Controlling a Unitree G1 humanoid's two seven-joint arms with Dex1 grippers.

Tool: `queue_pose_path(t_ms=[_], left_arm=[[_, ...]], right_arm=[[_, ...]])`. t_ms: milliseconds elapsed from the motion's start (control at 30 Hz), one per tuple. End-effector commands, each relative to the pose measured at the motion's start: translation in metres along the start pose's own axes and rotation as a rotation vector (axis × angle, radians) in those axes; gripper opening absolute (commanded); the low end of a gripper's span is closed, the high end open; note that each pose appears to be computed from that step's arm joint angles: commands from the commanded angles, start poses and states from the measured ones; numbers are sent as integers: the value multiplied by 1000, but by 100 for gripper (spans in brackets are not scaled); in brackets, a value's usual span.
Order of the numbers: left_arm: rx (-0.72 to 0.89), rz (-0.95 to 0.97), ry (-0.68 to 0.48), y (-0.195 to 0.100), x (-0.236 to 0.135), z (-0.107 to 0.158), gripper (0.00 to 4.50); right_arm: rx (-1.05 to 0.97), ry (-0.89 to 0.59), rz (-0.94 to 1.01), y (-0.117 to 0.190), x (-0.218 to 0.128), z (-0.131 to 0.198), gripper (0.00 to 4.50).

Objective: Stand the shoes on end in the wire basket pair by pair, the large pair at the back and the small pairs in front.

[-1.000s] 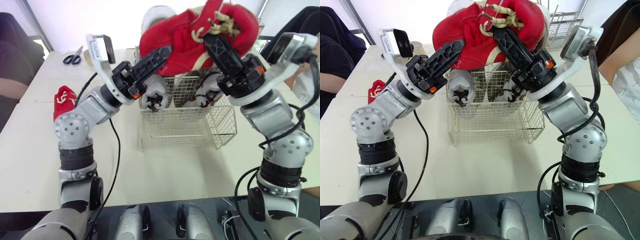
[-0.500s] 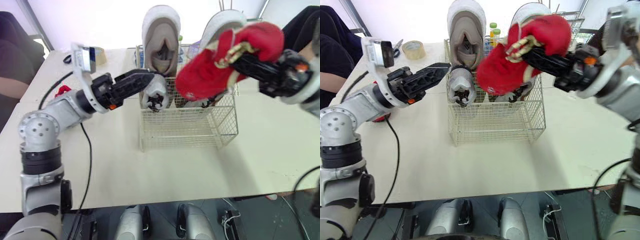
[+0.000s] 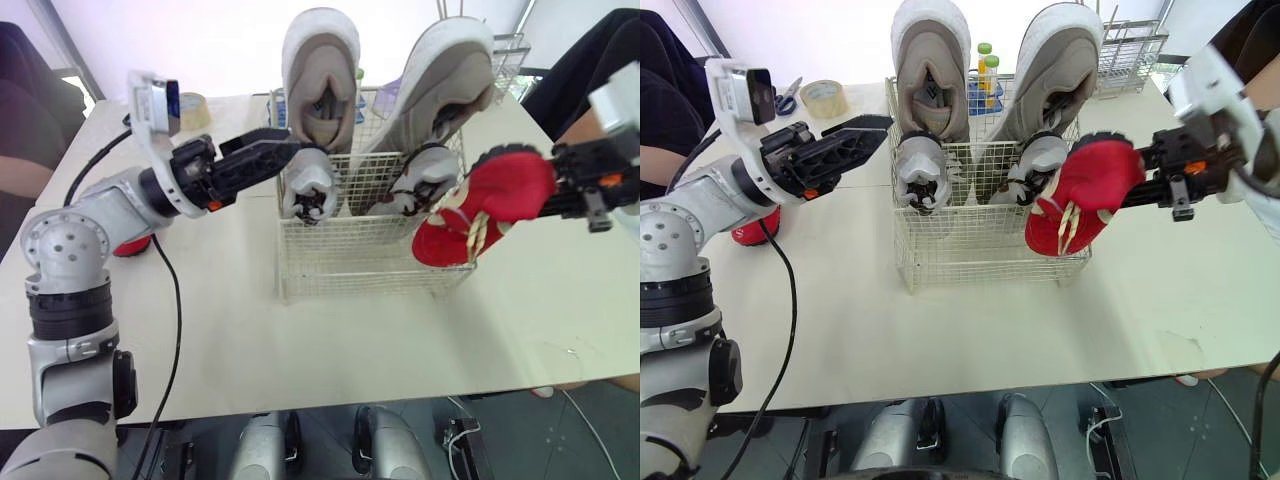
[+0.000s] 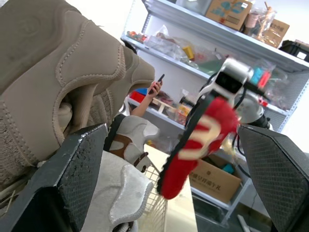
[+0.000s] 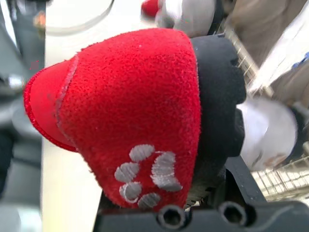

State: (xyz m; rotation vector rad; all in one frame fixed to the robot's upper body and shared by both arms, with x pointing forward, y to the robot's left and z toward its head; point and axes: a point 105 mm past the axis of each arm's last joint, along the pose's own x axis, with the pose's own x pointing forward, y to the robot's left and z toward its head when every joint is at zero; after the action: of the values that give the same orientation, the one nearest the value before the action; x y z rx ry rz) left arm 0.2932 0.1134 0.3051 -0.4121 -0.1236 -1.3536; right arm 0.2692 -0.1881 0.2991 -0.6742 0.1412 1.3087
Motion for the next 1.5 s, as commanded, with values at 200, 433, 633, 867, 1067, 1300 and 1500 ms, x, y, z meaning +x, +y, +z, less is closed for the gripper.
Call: queue_pose_path(t_ms=[200,433,633,867,1067,1300,1500], left_arm=[[50,-38,-19,-13,9,10,447],[53,-33,-28,-15,11,10,447],[62,-22,-30,-15,13,9,447],[69,-20,-37,-18,15,10,450],[66,-16,-37,-17,16,8,450],[71,5,-30,-15,10,7,450],[126,118,-3,-6,-6,7,450]], right_arm=[[-203,70,25,-10,2,6,60],[-200,119,121,-7,20,-16,60],[-210,160,135,-10,35,-38,60],[-173,227,140,-12,37,-59,164],[-202,219,110,-14,32,-47,445],[-208,192,-22,-19,-1,-13,445],[-165,60,-194,-22,-33,24,445]])
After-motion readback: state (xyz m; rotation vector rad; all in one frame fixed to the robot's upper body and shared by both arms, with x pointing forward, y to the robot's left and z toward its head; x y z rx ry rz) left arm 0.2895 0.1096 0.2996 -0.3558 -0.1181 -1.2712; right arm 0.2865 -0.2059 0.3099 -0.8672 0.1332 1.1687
